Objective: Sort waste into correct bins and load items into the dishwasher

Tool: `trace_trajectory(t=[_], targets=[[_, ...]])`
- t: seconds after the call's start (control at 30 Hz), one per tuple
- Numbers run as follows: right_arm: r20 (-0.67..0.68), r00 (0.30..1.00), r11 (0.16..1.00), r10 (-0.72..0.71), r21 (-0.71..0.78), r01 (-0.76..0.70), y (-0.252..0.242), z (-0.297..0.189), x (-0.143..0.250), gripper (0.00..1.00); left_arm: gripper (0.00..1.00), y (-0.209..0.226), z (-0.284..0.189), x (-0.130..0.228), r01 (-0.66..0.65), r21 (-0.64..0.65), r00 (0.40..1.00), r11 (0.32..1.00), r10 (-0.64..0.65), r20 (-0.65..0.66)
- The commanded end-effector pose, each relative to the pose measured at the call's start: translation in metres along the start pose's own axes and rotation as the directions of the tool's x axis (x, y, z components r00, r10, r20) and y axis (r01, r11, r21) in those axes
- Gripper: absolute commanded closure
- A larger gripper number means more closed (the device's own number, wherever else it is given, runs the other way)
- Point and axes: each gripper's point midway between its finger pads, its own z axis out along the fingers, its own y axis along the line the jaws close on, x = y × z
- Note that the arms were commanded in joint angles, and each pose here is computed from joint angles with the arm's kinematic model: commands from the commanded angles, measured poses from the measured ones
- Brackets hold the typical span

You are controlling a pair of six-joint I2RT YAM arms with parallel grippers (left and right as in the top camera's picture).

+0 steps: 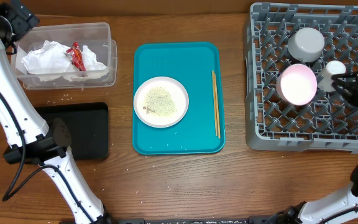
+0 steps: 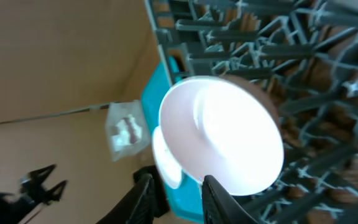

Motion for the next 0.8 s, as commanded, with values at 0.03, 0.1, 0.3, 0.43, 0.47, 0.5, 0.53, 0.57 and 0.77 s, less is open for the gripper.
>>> trace_trajectory(t=[0.03,0.1,0.3,0.43,0.47,0.5,0.53,0.57,0.77], targets=[[-0.005,0.991,0.982,-0.136,0.131,0.136,0.024,0.005,0.001,0.71,0.00,0.003,-0.002,-0.002,-0.019,-0.007,1.000,1.000,0.019,0.007],[-0.030,0.984,0.968,-0.173,0.177,0.175,0.030,0.017,0.002,0.71,0.00,0.003,-0.002,-0.002,-0.019,-0.007,1.000,1.000,0.019,0.007],[-0.057,0.984,0.812,-0.169,0.558,0.172,0.015,0.067,0.009,0.68,0.00,0.003,-0.002,-0.002,-0.019,-0.007,1.000,1.000,0.019,0.007],[-0.066,0.973,0.702,-0.223,0.682,0.207,0.021,0.091,0.019,0.63,0.00,0.003,-0.002,-0.002,-0.019,-0.007,1.000,1.000,0.019,0.007],[-0.053,0.972,0.671,-0.228,0.715,0.197,0.021,0.093,0.021,0.63,0.00,0.003,-0.002,-0.002,-0.019,-0.007,1.000,1.000,0.019,0.007],[-0.035,0.971,0.640,-0.234,0.746,0.182,0.020,0.095,0.021,0.63,0.00,0.003,-0.002,-0.002,-0.019,-0.007,1.000,1.000,0.019,0.007],[-0.027,0.969,0.618,-0.244,0.766,0.177,0.021,0.098,0.022,0.63,0.00,0.003,-0.002,-0.002,-0.019,-0.007,1.000,1.000,0.019,0.007],[-0.024,0.967,0.602,-0.254,0.778,0.177,0.021,0.099,0.023,0.64,0.00,0.003,-0.002,-0.002,-0.019,-0.007,1.000,1.000,0.019,0.007],[-0.020,0.959,0.581,-0.281,0.792,0.187,0.021,0.122,0.033,0.64,0.00,0.003,-0.002,-0.002,-0.019,-0.007,1.000,1.000,0.019,0.007]])
